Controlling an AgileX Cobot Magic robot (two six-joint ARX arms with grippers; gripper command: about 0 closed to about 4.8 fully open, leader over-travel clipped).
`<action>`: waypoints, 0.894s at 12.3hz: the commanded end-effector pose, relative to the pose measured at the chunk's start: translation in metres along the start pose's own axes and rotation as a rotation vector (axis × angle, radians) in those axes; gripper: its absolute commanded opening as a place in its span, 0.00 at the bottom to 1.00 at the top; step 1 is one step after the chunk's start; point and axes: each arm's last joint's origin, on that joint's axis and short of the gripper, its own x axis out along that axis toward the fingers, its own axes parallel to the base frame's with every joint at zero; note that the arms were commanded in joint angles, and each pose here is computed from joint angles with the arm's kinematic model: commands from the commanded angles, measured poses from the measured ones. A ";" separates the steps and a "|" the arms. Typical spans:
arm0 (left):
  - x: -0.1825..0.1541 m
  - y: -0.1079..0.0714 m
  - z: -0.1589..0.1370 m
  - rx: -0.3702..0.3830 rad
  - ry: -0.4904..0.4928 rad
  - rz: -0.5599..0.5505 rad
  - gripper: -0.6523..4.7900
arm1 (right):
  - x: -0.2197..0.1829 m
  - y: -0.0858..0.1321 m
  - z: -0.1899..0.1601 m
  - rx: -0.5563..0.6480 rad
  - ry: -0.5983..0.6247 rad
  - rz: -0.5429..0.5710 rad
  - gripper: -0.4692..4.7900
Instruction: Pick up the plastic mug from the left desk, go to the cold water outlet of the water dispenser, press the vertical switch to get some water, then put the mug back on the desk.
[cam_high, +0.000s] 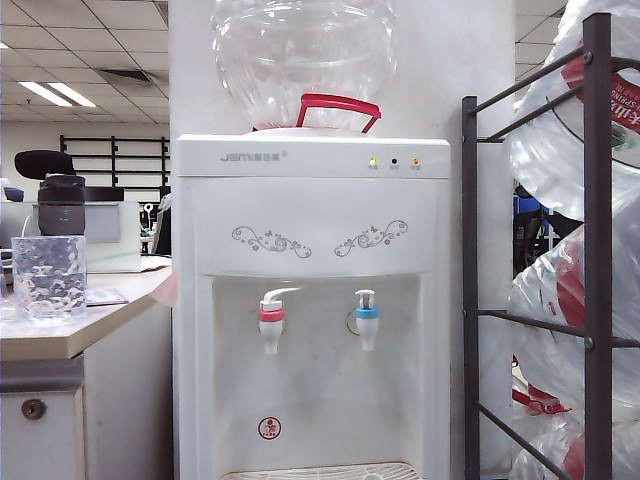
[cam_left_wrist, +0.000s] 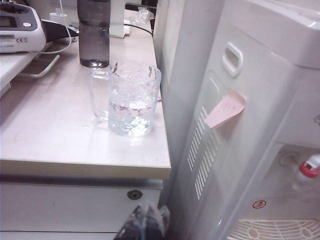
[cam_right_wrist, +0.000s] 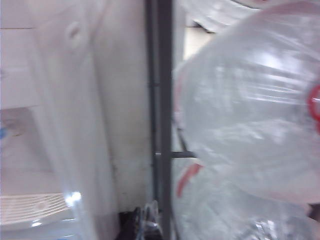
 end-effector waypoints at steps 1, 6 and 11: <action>0.000 0.000 0.001 0.003 -0.011 0.002 0.11 | 0.000 0.000 0.002 0.002 -0.020 -0.006 0.08; 0.000 0.000 0.001 0.003 -0.010 0.002 0.11 | 0.000 0.000 0.002 0.012 -0.021 -0.007 0.13; 0.000 0.008 -0.002 0.051 0.016 0.030 0.11 | 0.000 0.000 0.002 0.012 -0.021 -0.007 0.13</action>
